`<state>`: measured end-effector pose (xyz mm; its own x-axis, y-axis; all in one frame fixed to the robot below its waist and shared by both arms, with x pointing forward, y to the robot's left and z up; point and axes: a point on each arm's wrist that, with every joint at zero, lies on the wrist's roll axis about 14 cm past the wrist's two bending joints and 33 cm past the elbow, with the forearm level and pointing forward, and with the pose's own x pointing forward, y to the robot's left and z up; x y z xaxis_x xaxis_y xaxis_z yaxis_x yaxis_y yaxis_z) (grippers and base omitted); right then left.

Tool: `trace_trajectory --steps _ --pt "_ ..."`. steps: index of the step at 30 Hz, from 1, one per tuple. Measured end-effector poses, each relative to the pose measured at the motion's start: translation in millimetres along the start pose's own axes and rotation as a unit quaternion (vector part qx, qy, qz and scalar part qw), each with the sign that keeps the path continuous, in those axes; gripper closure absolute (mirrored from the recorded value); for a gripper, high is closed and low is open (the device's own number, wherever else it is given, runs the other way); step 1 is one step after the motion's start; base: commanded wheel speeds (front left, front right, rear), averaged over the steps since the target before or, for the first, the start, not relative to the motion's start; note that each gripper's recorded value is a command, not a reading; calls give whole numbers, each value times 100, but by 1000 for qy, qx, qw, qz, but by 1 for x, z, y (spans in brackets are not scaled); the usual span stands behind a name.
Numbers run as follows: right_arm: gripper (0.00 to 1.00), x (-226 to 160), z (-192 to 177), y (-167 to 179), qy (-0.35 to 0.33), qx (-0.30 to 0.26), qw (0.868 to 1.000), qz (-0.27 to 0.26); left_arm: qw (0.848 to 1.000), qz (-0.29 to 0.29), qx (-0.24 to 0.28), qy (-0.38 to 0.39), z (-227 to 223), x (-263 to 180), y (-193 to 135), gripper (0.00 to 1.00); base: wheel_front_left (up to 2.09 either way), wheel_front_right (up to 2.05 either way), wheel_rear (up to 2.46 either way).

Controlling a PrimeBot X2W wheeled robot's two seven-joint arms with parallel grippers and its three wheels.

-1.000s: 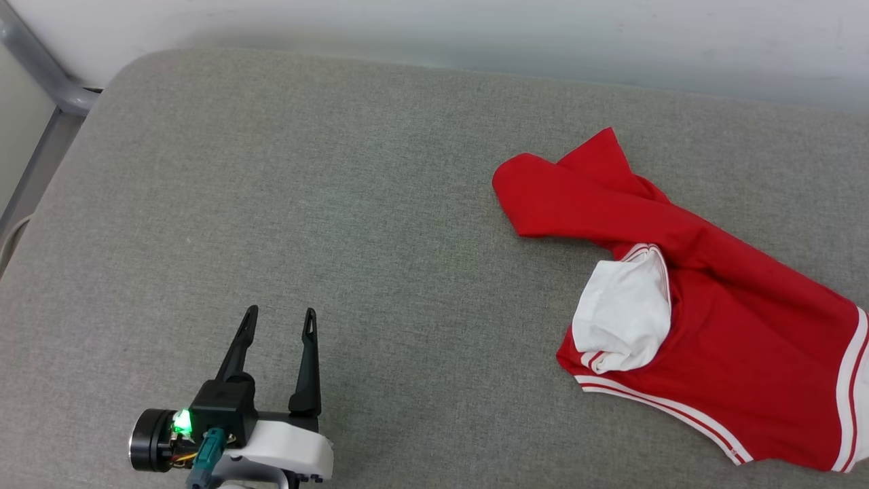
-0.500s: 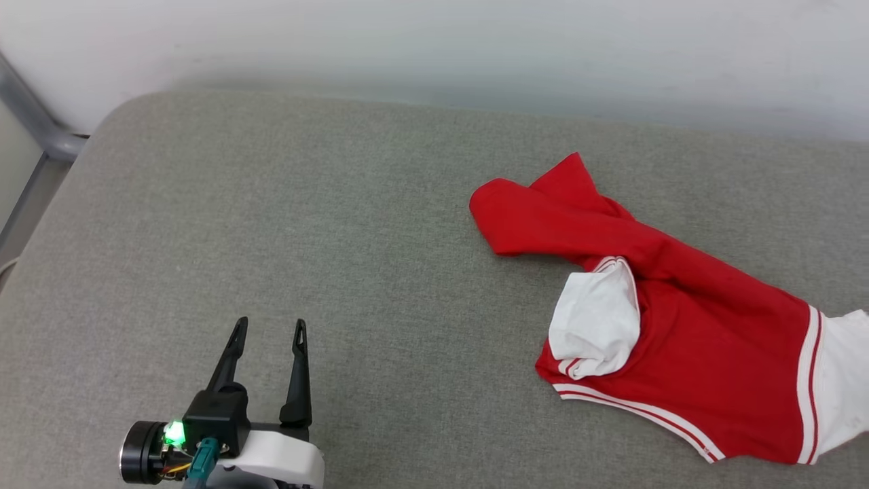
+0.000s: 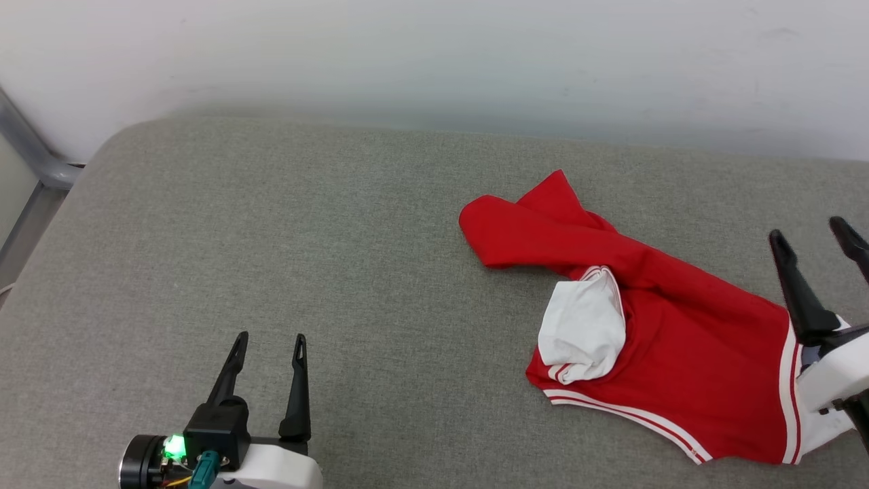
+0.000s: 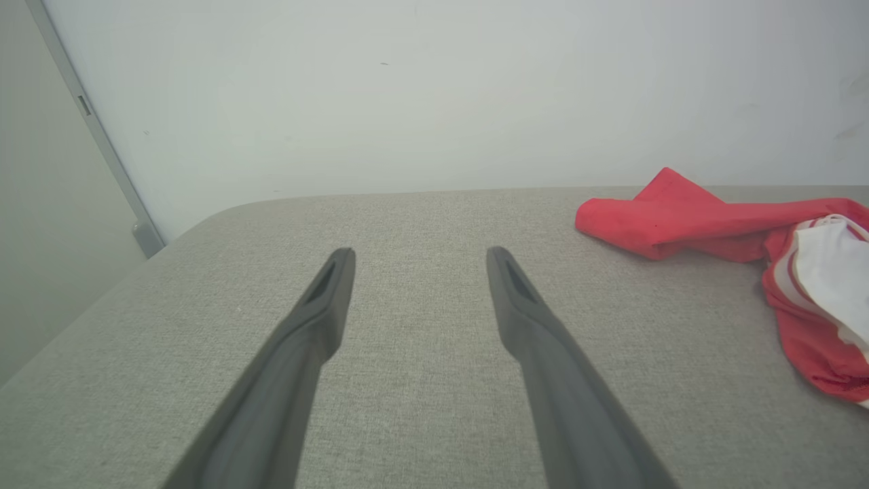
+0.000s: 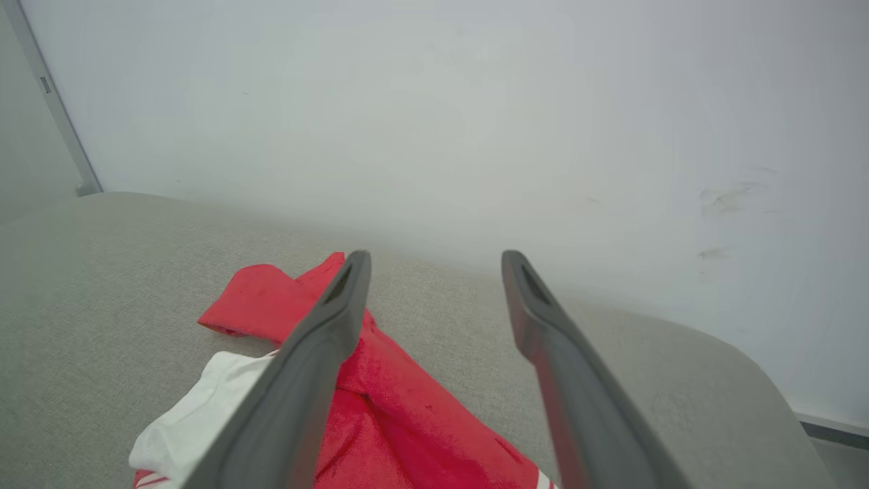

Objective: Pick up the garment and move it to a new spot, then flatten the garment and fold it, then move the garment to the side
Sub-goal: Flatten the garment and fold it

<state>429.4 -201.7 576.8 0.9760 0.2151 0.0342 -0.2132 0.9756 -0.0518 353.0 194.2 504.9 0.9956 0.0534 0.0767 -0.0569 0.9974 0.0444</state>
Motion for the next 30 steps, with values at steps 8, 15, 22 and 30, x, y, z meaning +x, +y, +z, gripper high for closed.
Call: trace_trajectory --steps 8,15,22,30 --pt "0 10 5 77 64 -32 987 146 1000 3 1 4 -2 -1 2 0 0 0 0" --pt "0 -2 -46 125 227 -82 932 269 1000 8 -1 8 -5 1 5 0 0 0 0" --pt "0 -1 -90 145 321 -136 877 329 1000 17 -2 14 -8 5 9 0 0 0 0" --pt "0 18 -143 161 386 -173 830 362 999 31 -2 29 -18 12 17 0 0 0 0"
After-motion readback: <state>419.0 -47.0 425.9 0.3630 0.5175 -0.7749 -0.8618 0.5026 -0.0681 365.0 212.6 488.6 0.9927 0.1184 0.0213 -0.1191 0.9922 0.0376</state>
